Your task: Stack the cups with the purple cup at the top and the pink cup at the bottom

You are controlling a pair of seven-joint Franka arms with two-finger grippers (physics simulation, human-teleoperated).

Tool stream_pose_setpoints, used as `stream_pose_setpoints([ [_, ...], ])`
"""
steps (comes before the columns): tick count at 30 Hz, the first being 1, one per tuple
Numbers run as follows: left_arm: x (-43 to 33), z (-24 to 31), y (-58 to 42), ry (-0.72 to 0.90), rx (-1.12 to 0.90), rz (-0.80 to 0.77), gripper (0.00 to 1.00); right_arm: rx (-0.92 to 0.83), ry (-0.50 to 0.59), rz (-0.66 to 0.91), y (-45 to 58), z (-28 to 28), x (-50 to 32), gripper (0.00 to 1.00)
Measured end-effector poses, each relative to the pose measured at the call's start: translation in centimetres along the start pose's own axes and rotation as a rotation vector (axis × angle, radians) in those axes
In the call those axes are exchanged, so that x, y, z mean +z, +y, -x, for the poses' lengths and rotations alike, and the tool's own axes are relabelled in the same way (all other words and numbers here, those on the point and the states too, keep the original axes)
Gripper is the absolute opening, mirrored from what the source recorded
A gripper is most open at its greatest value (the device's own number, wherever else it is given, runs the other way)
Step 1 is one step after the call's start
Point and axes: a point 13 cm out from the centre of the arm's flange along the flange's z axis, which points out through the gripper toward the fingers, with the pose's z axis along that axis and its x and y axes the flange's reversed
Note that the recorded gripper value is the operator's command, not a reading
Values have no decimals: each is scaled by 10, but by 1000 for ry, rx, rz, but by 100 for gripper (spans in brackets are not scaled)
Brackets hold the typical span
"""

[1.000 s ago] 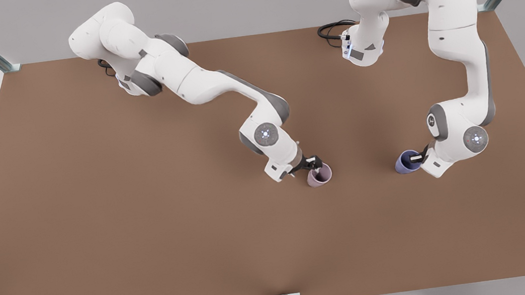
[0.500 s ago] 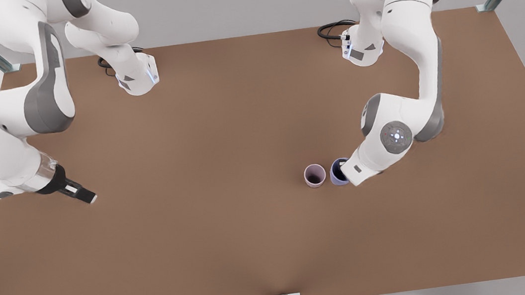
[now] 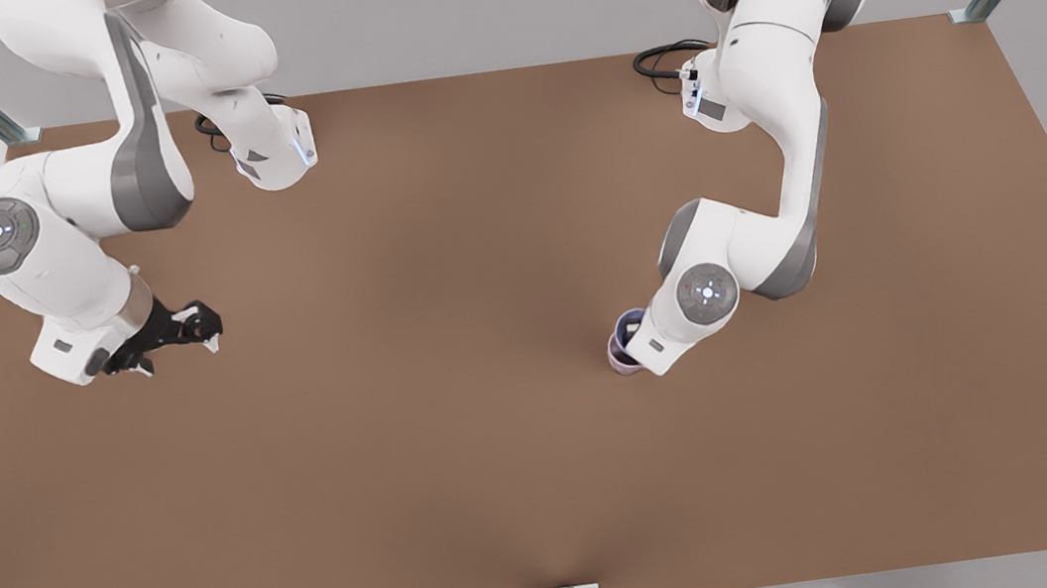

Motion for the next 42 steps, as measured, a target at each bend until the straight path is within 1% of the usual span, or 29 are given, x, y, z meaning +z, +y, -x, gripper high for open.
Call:
stream_pose_setpoints([
  [1,2,0,0,0,-13,-2,21,-33,-6,-6,3,5,-2,100],
  [3,3,2,-1,-5,-39,-12,21,-37,8,-7,5,5,0,100],
  [8,2,8,-1,-22,-94,-30,21,91,62,9,-17,-12,8,100],
  [16,19,4,2,-3,-152,-22,21,250,90,53,-8,-13,12,100],
  [19,22,3,1,1,-166,-23,21,312,84,64,-18,-7,12,100],
  [26,26,7,3,-2,-200,-37,21,399,86,68,-17,-2,13,100],
  [38,40,8,1,-6,-227,-44,22,489,88,65,-17,-2,13,100],
  [39,41,9,3,-6,-231,-45,31,494,88,65,-17,-1,13,100],
  [40,41,10,4,-8,-234,-47,46,498,88,64,-16,-1,13,100],
  [41,41,11,4,-10,-237,-49,48,501,88,64,-16,-1,13,100],
  [42,41,11,4,-11,-238,-51,48,505,86,63,-16,-1,13,100],
])
